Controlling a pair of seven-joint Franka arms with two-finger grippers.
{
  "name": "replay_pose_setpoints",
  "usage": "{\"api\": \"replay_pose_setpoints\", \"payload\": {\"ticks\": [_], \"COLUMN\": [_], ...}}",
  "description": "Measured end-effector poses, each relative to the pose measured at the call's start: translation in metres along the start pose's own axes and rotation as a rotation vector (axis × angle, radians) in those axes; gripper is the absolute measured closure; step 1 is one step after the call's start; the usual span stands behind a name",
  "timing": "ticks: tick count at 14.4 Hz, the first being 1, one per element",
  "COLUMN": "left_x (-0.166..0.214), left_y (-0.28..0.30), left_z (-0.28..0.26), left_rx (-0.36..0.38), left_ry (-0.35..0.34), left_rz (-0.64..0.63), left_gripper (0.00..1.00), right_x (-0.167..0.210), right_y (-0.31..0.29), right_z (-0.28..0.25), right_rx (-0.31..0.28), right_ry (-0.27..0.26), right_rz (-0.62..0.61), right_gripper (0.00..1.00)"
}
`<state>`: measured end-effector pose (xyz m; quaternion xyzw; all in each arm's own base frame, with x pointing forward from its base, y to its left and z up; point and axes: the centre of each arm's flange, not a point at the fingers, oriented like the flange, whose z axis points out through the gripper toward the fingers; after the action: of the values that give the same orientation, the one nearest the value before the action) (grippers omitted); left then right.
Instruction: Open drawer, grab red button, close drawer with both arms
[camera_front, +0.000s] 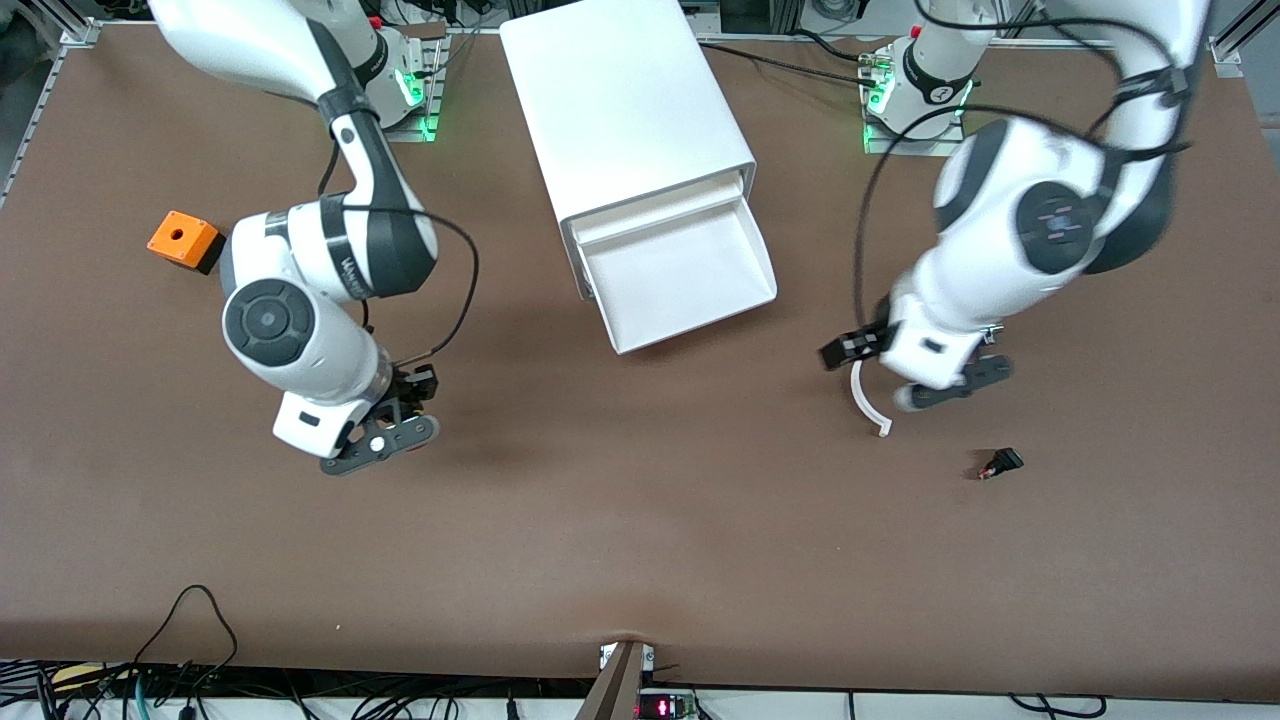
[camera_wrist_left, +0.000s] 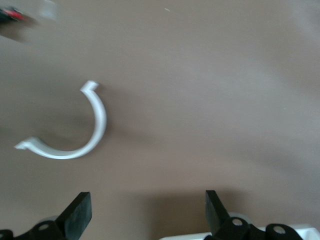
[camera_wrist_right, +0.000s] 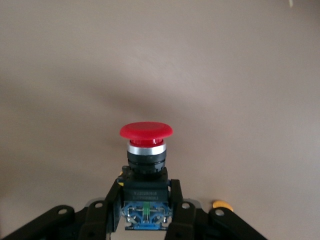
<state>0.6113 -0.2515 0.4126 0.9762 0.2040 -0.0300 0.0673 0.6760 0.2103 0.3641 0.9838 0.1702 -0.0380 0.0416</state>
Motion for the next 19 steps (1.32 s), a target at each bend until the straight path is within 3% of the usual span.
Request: {"api": "replay_pose_setpoints", "payload": {"ticks": [2, 7, 11, 19], "left_x": [-0.014, -0.041, -0.073, -0.128], "left_y": [0.030, 0.065, 0.088, 0.114], "left_z": [0.032, 0.085, 0.117, 0.141], "left_rx": [-0.028, 0.036, 0.055, 0.090], "left_ry": [0.019, 0.107, 0.085, 0.041], "left_rz": [-0.037, -0.015, 0.011, -0.008], "left_gripper": [0.00, 0.00, 0.00, 0.00], "right_x": [-0.005, -0.021, -0.041, -0.095], "right_y": [0.009, 0.011, 0.011, 0.011], "right_z": [0.027, 0.095, 0.118, 0.126], "right_rx": [0.002, 0.008, 0.013, 0.044], "right_ry": [-0.033, -0.047, -0.053, -0.123], "right_rz": [0.043, 0.096, 0.125, 0.144], "right_gripper": [0.59, 0.59, 0.59, 0.59]}}
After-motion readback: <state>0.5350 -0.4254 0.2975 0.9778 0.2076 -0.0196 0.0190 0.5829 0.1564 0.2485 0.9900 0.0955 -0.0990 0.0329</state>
